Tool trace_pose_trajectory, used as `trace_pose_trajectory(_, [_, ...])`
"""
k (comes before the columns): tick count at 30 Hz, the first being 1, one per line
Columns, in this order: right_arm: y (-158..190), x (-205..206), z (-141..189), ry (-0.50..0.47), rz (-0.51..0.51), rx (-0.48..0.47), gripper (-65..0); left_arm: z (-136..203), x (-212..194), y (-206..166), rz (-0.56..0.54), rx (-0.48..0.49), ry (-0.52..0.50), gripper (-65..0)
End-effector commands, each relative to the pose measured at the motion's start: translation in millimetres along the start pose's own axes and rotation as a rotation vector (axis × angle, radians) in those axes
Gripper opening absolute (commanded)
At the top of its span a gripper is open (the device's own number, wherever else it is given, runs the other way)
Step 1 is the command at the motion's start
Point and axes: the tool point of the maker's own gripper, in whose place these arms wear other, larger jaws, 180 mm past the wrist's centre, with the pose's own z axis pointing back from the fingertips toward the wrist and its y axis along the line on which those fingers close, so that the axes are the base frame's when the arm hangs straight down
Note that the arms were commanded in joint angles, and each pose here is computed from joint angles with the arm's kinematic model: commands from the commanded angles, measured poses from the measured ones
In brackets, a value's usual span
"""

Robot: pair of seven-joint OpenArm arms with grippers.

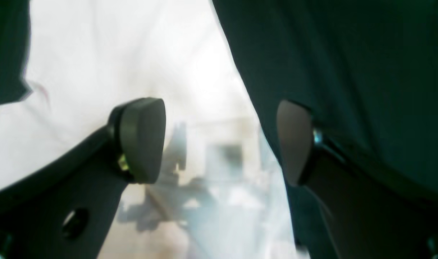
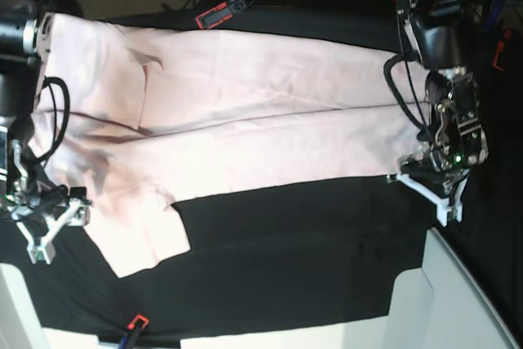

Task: Fold the T-shirt properly
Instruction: 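Lower both grippers onto the folded edge and grasp it again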

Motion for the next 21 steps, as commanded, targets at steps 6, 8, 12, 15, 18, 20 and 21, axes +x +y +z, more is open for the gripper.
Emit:
trace_pose_trajectory(6, [-26, -1, -30, -0.041, -0.087, -0.015, -18.1, -26, -1, 2, 0.047, -0.004, 0.060, -32.2])
trace_pose_trajectory(8, [-26, -6, -35, -0.054, -0.113, -0.017, -18.1, -32, -6, 10, 0.048, 0.009, 0.045, -32.2])
trace_pose_trajectory(12, [-23, -27, -39, -0.026, -0.081, -0.017, -18.1, -40, -35, 15, 0.056, 0.016, 0.101, -32.2])
trace_pose_trajectory(15, [-20, -40, -40, -0.026, -0.085, -0.018, -18.1, -40, -40, 21, 0.054, 0.025, 0.097, -32.2])
trace_pose_trajectory(18, [-20, -50, -40, -0.010, -0.085, -0.018, -18.6, -40, -45, 22, 0.052, 0.027, 0.102, -32.2])
trace_pose_trajectory(20, [-19, -52, -40, -0.006, -0.084, -0.018, -18.9, -40, -44, 21, 0.052, 0.026, 0.101, -32.2])
trace_pose_trajectory(21, [-19, -52, -40, -0.006, -0.082, -0.017, -19.0, -40, -45, 20, 0.053, 0.024, 0.103, -32.2])
